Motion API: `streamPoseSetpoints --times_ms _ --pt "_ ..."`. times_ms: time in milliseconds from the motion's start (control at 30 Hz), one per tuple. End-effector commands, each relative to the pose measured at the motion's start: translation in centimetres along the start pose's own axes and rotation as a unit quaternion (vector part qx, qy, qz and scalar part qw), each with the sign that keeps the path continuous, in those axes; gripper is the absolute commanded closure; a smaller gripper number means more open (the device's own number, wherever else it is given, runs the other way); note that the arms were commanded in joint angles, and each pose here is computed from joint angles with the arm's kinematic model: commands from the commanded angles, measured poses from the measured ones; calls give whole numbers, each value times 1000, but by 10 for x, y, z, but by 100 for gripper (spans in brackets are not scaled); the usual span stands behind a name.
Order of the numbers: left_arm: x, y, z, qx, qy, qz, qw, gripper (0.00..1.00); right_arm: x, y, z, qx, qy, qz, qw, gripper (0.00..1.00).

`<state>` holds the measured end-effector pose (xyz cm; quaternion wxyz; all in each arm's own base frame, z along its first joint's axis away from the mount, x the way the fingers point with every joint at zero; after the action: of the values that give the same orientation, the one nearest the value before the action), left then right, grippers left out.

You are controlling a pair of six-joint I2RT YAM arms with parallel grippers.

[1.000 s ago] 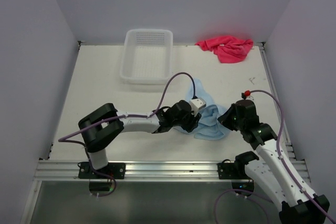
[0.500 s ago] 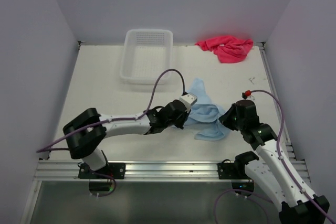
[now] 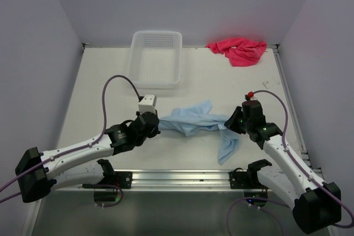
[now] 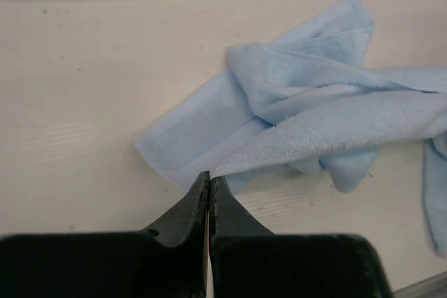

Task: Roll the towels
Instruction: Flatten the towel

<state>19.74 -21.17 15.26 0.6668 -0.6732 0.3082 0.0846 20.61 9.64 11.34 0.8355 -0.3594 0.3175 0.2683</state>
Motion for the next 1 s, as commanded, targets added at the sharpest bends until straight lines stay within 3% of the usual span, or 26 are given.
streamPoseSetpoints --times_ms 0,67,100,300,600,833,967 --pt "-12 8 46 -36 -112 -12 993 100 1 -4 4 -46 -15 5 999 80" --pt "-14 12 54 -43 -129 -13 991 100 -2 -5 9 -57 -25 7 998 72" --pt "-16 14 57 -47 -133 -13 990 100 -4 -6 11 -59 -29 6 998 74" --pt "-19 21 64 -61 -144 -14 988 100 -4 -6 6 -58 -22 -2 998 100" --pt "-29 19 81 -71 -185 -29 980 100 -13 -18 3 -73 6 -25 997 100" --pt "-42 -1 91 -72 -205 -63 974 100 -60 -84 57 -104 -17 -121 987 100" --pt "-50 -10 96 -72 -217 -76 971 100 -72 -107 75 -120 -18 -146 982 100"
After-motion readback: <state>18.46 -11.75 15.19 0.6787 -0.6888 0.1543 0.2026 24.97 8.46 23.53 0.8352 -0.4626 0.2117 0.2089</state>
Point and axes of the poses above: each gripper's point midway between its finger pads, its own x axis out along the fingers, its own z axis along the line the jaws close on, y = z × x, the point moved 3 cm from there along -x, back along the fingers, and after that the axes turned 10 degrees about x, right-handed, at the moved point
